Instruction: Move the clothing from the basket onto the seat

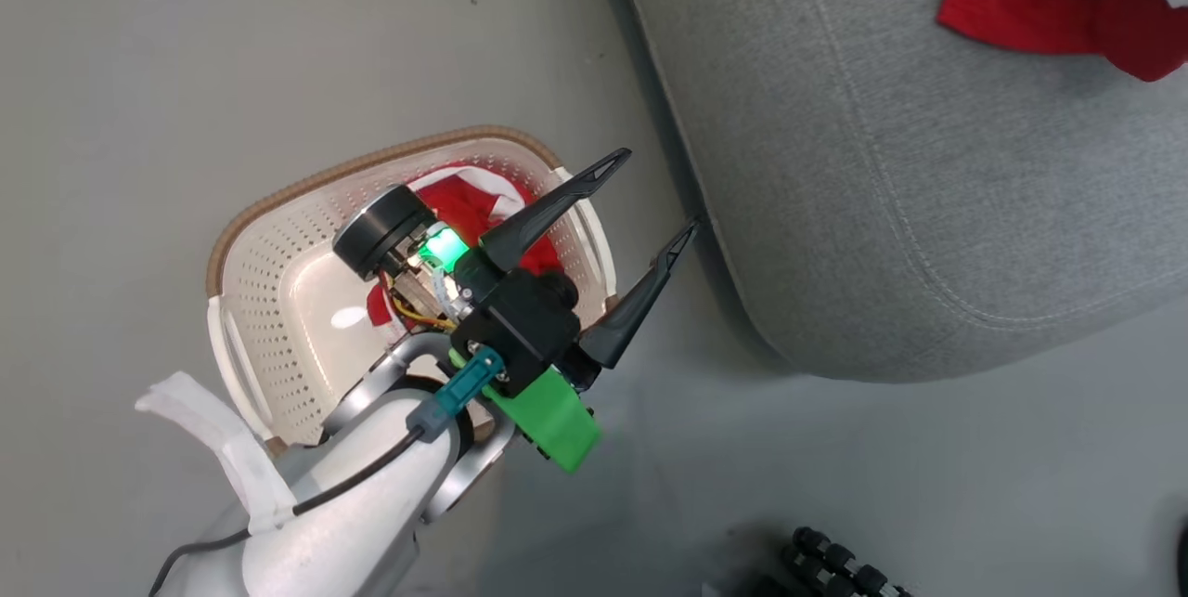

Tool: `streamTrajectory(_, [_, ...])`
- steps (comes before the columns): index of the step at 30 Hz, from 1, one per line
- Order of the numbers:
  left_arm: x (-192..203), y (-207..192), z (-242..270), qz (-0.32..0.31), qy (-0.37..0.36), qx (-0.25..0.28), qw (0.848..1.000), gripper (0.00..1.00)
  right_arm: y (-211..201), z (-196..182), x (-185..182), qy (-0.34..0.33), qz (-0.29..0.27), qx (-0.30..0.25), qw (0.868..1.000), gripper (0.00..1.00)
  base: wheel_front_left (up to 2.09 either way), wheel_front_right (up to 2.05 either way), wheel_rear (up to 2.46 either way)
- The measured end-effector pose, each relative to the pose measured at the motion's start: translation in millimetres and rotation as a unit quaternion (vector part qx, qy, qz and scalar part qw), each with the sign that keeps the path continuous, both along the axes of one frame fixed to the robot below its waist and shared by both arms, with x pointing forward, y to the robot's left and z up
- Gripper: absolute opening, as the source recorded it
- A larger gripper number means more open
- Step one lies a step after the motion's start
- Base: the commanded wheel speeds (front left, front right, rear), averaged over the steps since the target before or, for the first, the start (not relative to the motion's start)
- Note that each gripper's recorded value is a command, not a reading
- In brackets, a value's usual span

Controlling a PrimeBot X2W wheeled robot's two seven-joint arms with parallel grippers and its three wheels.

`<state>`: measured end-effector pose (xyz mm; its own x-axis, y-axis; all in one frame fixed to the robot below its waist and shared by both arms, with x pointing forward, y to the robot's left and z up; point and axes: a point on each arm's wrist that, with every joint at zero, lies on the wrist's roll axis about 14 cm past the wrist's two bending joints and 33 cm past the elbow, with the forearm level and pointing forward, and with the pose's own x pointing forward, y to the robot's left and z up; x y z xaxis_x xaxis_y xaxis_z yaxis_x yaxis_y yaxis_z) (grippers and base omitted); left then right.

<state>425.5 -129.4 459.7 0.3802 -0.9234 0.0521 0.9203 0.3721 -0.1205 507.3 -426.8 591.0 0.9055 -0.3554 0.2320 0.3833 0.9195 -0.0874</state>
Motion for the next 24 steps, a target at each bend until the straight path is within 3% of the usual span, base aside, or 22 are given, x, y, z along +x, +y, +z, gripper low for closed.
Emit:
streamTrajectory(4, [5, 5, -18, 0.003, 0.015, 0.005, 1.0, 1.0, -7, -61, 9, 0.063, -0.022, 0.033, 0.997, 0.0, 0.0, 0.0, 0.0])
streamTrajectory(5, [6, 6, -24, 0.004, 0.02, 0.008, 1.0, 1.0, -8, -76, 10, 0.075, -0.028, 0.044, 0.996, 0.32, 0.0, 0.0, 0.0])
streamTrajectory(6, [6, 7, -29, 0.004, 0.026, 0.009, 1.0, 1.0, -10, -90, 9, 0.088, -0.036, 0.054, 0.994, 0.93, 0.0, 0.0, 0.0])
streamTrajectory(7, [6, 9, -33, 0.005, 0.03, 0.011, 0.999, 1.0, -11, -102, 8, 0.1, -0.041, 0.06, 0.992, 1.0, 0.0, 0.0, 0.0])
streamTrajectory(15, [12, 18, -47, 0.024, 0.046, 0.016, 0.998, 1.0, -5, -161, -11, 0.145, -0.068, 0.108, 0.981, 1.0, 0.0, 0.0, 0.0])
streamTrajectory(24, [9, 23, -33, 0.049, 0.042, 0.01, 0.998, 1.0, 20, -154, -45, 0.128, -0.055, 0.11, 0.984, 1.0, 0.0, 0.0, 0.0])
